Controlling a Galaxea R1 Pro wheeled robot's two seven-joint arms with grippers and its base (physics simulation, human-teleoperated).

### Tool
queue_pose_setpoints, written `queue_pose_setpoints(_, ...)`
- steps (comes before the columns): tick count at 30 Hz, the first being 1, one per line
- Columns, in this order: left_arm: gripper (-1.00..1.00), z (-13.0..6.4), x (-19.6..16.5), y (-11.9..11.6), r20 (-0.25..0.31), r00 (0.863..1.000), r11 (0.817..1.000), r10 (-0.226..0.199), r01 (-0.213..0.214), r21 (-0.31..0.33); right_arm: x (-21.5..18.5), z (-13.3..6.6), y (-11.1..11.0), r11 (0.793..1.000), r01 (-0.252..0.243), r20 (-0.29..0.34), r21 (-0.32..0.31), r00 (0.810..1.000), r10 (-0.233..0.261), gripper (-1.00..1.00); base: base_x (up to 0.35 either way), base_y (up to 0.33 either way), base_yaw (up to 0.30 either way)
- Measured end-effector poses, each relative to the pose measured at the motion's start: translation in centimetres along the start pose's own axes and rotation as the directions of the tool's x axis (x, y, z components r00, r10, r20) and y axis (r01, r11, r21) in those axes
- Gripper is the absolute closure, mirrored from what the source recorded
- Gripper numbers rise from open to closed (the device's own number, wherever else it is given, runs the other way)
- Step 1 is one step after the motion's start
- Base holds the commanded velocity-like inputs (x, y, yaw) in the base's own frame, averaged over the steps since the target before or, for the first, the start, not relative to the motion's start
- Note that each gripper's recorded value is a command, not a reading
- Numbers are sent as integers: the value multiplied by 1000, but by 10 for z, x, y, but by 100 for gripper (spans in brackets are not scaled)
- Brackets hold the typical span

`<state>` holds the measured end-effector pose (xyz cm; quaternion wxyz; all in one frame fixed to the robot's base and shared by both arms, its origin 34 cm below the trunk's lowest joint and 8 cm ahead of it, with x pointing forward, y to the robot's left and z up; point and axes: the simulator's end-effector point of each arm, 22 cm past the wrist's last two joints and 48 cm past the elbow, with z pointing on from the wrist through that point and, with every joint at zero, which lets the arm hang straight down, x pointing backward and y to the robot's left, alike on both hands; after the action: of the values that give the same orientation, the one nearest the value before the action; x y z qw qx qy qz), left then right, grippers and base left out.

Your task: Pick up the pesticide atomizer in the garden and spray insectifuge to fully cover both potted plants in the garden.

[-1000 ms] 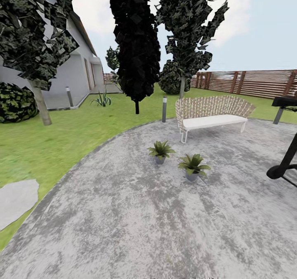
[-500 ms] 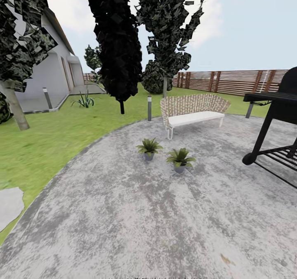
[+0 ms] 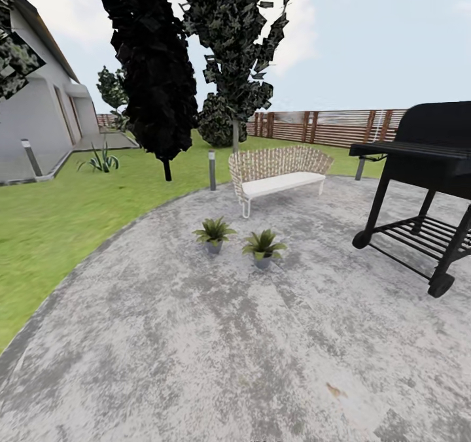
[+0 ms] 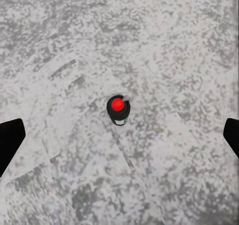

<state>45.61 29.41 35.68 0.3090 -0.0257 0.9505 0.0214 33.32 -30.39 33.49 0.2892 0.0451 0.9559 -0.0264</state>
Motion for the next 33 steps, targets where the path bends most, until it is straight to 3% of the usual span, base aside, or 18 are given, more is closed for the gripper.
queue_pose_setpoints(10,-100,1,3,0,-6,1000,1000,0,0,0,2,0,0,1000,0,-6,2,1000,0,-100,0,220,-230)
queue_pose_setpoints(33,-100,1,3,-2,-7,1000,1000,5,-5,3,3,0,-1,1000,0,-7,4,1000,0,-100,-68,34,-7)
